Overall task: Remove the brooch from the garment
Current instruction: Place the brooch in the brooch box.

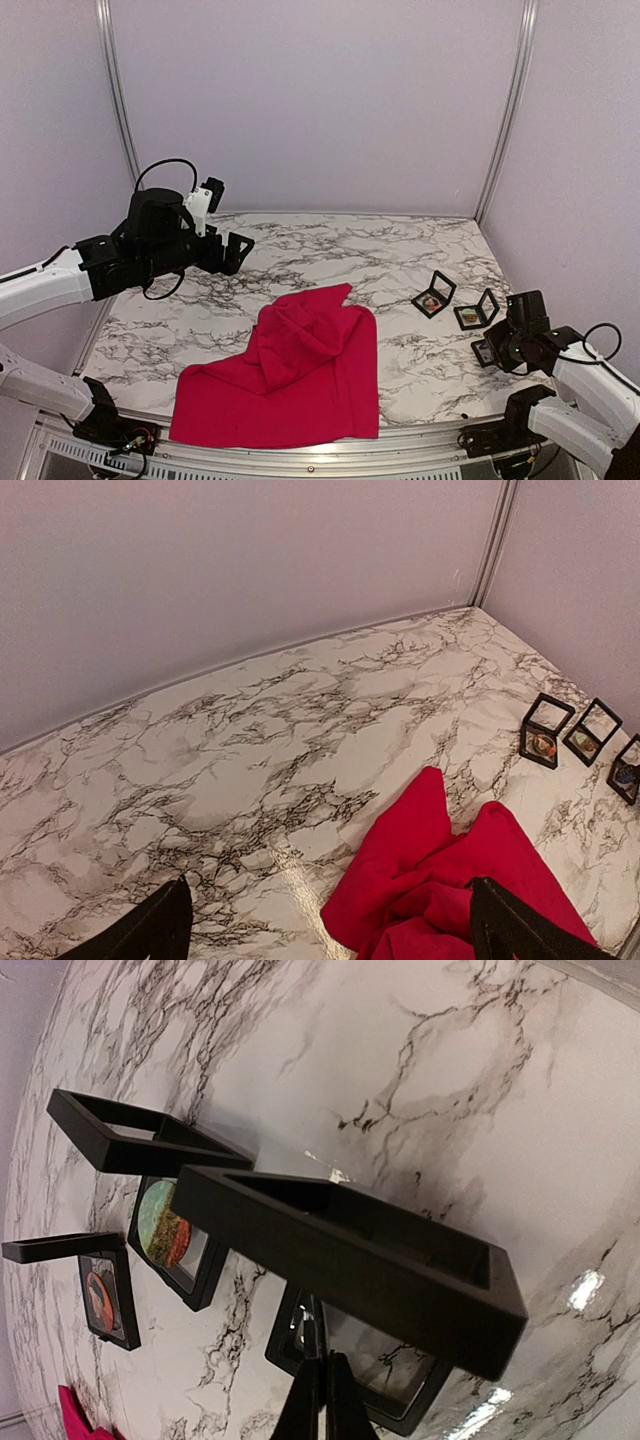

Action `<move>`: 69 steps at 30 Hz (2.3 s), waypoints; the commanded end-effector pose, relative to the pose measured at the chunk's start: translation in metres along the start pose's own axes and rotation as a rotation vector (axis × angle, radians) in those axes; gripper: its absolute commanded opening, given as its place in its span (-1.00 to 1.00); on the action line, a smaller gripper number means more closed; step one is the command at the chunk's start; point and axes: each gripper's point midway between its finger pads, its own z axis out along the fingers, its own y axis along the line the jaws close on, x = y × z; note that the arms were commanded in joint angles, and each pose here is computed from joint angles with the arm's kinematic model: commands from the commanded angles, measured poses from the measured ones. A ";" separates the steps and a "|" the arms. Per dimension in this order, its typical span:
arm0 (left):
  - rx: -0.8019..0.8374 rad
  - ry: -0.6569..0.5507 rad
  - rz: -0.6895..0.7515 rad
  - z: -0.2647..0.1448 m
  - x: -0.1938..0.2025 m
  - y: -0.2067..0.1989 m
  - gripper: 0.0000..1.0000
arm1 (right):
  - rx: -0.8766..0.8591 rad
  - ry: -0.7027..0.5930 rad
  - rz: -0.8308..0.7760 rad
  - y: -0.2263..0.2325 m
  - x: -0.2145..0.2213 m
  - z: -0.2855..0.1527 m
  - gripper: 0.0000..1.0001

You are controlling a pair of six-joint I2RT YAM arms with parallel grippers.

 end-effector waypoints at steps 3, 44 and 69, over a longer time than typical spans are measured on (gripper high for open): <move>0.002 0.018 -0.006 0.002 0.007 0.001 0.98 | -0.007 -0.033 0.035 -0.001 -0.006 0.000 -1.00; 0.026 0.030 -0.005 0.006 0.010 -0.003 0.98 | 0.065 0.033 -0.091 0.000 -0.001 -0.005 -0.05; 0.001 0.036 -0.051 0.010 0.003 -0.001 0.98 | -0.014 0.094 -0.292 0.062 -0.010 -0.022 0.97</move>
